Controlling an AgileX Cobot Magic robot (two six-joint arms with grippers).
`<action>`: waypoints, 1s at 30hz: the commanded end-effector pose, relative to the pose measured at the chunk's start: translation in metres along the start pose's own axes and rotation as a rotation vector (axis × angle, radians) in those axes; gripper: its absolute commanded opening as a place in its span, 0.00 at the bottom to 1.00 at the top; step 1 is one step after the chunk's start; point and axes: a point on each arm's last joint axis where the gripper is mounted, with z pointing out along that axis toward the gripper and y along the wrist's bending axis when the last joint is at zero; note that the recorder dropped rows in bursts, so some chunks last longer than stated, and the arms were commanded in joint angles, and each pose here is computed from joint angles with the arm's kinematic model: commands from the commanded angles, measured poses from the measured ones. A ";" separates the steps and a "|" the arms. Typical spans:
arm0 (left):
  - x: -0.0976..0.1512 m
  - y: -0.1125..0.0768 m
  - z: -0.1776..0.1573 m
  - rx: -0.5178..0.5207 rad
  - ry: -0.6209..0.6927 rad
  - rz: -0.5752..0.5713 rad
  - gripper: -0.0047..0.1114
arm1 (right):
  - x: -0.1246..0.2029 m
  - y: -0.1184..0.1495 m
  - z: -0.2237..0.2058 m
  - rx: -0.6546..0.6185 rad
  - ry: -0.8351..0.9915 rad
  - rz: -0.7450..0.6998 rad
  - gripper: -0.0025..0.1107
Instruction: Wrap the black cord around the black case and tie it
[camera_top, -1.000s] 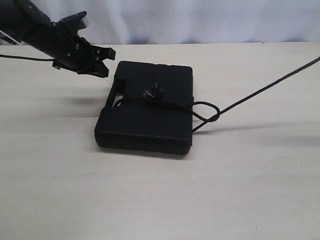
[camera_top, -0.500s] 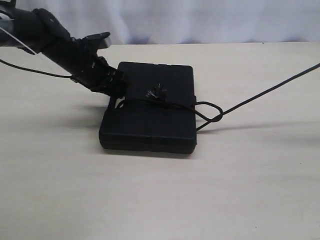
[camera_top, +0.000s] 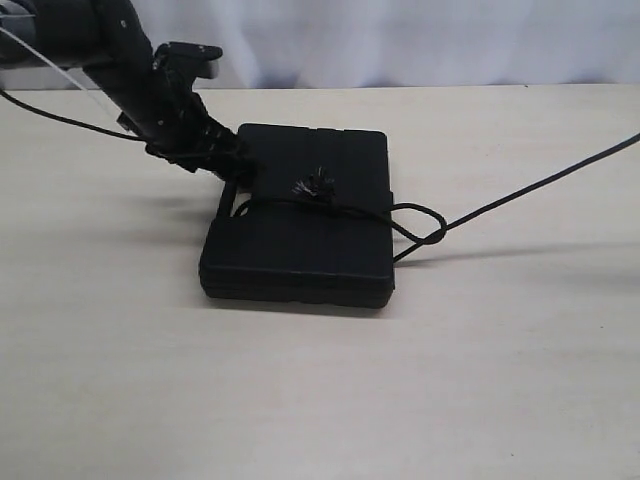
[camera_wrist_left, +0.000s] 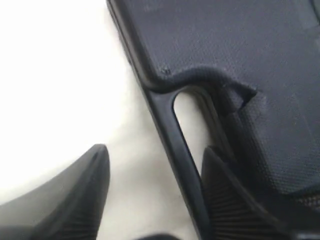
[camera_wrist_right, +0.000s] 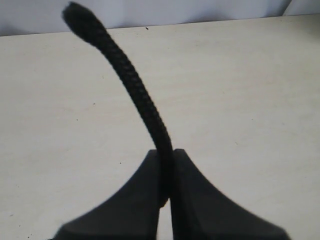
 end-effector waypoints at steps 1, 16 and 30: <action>0.001 -0.006 0.016 0.041 0.005 -0.064 0.49 | 0.000 -0.004 0.000 0.010 -0.006 -0.001 0.06; -0.002 0.006 0.040 0.038 -0.048 -0.126 0.12 | 0.001 -0.003 0.000 0.004 0.002 0.001 0.06; 0.006 0.057 -0.015 0.037 -0.087 -0.261 0.04 | -0.001 -0.006 0.002 0.024 -0.025 0.004 0.06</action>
